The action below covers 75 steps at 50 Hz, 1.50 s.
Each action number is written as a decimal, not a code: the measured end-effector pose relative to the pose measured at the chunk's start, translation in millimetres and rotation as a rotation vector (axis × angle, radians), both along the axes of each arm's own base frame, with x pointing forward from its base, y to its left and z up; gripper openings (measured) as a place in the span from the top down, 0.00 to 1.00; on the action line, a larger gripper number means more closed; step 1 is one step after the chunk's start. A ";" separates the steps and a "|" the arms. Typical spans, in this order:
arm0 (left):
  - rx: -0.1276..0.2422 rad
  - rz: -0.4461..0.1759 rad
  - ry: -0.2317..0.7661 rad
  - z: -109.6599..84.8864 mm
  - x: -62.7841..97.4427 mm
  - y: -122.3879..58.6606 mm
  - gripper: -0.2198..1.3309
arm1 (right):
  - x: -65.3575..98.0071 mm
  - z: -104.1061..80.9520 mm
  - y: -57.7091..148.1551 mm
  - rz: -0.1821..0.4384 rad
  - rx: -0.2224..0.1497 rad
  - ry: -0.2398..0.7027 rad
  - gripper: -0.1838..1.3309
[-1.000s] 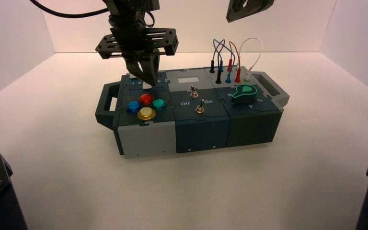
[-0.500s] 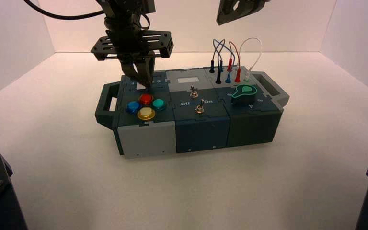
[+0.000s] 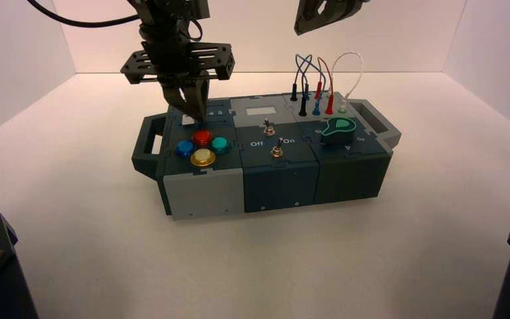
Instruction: Move the bottom slider to position 1.
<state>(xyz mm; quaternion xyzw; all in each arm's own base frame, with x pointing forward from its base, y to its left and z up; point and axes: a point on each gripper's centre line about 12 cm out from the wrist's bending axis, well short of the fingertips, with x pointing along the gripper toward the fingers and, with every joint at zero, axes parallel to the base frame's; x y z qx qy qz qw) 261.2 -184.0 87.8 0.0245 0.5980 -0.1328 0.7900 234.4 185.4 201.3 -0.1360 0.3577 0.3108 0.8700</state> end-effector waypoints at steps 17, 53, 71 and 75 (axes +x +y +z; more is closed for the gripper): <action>0.005 -0.001 0.002 -0.2 0.2 1.2 0.96 | -0.2 -0.5 0.5 0.001 0.000 0.002 0.97; 0.030 -0.011 0.020 1.4 -3.5 11.1 0.96 | 0.1 -2.9 0.7 0.001 -0.006 0.009 0.97; 0.039 -0.056 -0.014 40.7 -10.6 23.3 0.96 | -0.5 -3.3 -0.1 0.007 -0.025 0.019 0.97; 0.034 -0.059 -0.032 48.3 -12.4 25.0 0.96 | -0.1 -2.4 0.2 0.007 -0.024 0.018 0.97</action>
